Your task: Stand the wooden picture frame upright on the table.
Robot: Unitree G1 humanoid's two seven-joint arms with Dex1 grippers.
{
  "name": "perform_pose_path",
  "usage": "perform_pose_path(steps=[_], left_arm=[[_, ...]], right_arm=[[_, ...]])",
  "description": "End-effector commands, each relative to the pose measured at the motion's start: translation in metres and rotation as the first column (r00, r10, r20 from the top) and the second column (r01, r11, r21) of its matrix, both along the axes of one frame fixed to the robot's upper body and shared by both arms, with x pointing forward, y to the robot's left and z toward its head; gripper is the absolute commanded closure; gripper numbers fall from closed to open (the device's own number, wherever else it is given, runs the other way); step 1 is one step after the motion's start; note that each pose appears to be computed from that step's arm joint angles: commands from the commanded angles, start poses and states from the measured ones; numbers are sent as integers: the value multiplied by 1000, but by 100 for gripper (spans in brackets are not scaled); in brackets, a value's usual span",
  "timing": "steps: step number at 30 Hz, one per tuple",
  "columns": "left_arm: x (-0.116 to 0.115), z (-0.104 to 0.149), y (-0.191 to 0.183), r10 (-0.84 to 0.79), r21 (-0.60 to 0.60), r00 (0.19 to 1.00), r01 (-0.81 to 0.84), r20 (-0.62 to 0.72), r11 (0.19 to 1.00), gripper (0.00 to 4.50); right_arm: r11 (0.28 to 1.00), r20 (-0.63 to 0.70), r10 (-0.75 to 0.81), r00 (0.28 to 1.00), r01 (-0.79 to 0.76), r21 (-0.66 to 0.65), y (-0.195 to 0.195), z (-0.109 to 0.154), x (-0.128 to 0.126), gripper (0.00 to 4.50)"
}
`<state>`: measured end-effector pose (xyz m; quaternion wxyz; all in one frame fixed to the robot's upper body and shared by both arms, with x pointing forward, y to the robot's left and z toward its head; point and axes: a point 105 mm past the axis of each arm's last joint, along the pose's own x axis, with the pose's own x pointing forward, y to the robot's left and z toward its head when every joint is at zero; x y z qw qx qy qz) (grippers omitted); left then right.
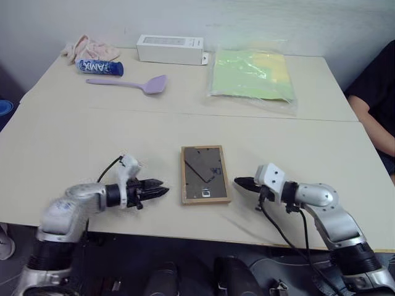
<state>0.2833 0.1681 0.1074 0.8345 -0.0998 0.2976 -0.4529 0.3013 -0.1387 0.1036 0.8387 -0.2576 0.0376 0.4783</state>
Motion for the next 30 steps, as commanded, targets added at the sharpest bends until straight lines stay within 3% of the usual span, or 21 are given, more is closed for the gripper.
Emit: perform_pose_path(steps=[1,5,6,13,26,30], left_arm=[[-8,3,-6,23,-36,953,-35,-302,999,132],[-1,2,-18,14,-41,925,-32,-380,999,8],[0,1,-23,6,-38,922,-22,-386,999,3],[-5,-13,-50,-61,-5,884,66,-463,998,3],[-5,-14,-89,-125,-142,822,54,-555,988,3],[0,-13,-88,-96,-145,821,16,-563,989,91]], right_arm=[[999,30,52,998,-52,-13,6,8,-9,450],[995,38,86,996,-84,-54,13,6,-14,450],[994,40,91,995,-89,-56,16,7,-15,450],[994,25,101,995,-100,-48,27,3,-20,450],[992,47,120,992,-119,-38,40,4,-17,450],[993,47,116,992,-114,-39,38,3,-17,450]])
